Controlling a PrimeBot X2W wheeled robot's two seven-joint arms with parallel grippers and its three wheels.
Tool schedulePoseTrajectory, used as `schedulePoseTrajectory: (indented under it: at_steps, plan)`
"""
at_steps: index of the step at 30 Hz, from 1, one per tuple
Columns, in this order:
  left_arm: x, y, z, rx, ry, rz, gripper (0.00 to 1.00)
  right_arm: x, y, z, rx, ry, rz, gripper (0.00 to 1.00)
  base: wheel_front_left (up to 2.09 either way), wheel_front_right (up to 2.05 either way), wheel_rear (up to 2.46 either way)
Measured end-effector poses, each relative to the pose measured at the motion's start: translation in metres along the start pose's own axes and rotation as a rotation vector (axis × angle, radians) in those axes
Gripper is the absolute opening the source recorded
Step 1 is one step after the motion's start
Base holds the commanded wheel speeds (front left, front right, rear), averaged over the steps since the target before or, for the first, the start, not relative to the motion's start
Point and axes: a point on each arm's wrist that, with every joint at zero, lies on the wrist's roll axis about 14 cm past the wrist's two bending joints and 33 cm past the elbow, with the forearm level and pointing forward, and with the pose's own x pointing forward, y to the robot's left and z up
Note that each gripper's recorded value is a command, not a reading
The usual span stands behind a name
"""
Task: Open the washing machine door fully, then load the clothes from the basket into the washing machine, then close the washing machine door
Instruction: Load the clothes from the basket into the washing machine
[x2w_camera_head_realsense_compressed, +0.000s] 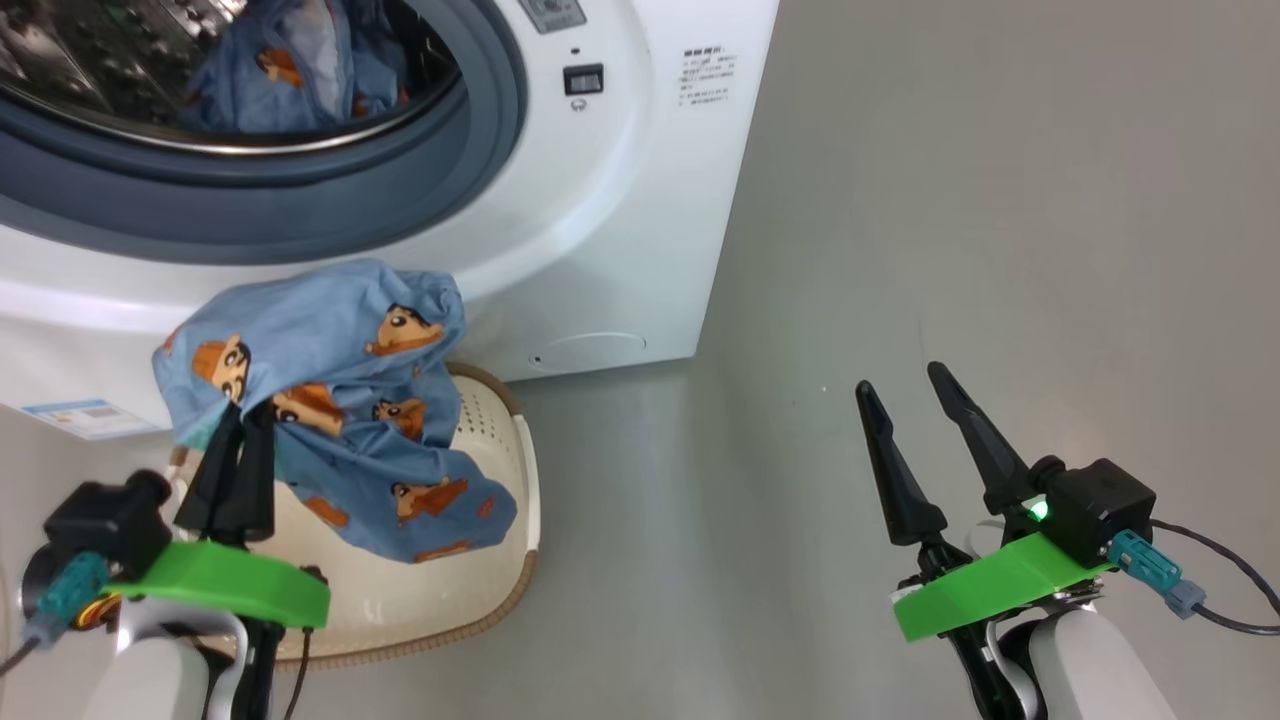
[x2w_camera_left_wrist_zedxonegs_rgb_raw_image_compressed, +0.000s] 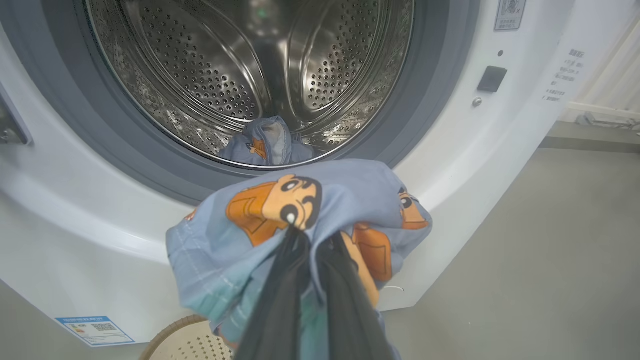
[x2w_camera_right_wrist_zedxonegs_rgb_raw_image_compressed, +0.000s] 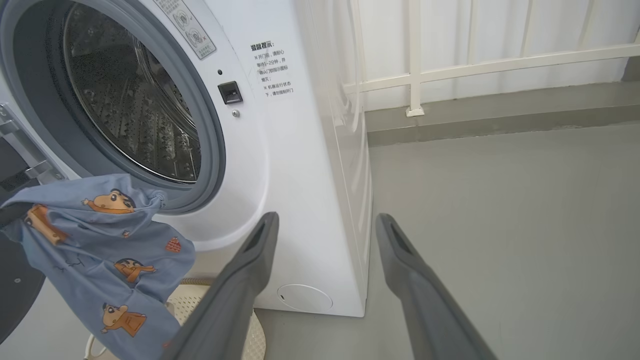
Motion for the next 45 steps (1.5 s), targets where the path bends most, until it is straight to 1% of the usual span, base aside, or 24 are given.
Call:
schedulePoseTrajectory:
  at_steps: [9,17,20,25,29,36,45]
  plan:
    - [-0.025,0.003,0.032,0.055,-0.084,0.036,0.00,-0.013,-0.003,0.015,-0.006,-0.031,-0.018,1.00,0.00,0.00,0.00]
    - [-0.052,0.006,0.051,0.094,-0.136,0.078,0.00,-0.029,-0.005,0.037,-0.039,-0.085,-0.033,1.00,0.00,0.00,0.00]
    - [-0.062,0.006,0.057,0.108,-0.153,0.090,0.00,-0.035,-0.004,0.042,-0.075,-0.094,-0.029,1.00,0.00,0.00,0.00]
    - [-0.079,0.004,0.056,0.104,-0.155,0.111,0.00,-0.041,-0.004,0.058,-0.095,-0.137,-0.035,1.00,0.00,0.00,0.00]
    - [-0.091,0.006,0.057,0.107,-0.158,0.133,0.00,-0.052,-0.007,0.057,-0.100,-0.135,-0.050,1.00,0.00,0.00,0.00]
    - [-0.109,0.012,0.059,0.112,-0.167,0.170,0.00,-0.061,-0.006,0.068,-0.120,-0.167,-0.053,1.00,0.00,0.00,0.00]
    - [-0.131,0.015,0.063,0.124,-0.184,0.204,0.00,-0.076,-0.006,0.072,-0.119,-0.180,-0.059,1.00,0.00,0.00,0.00]
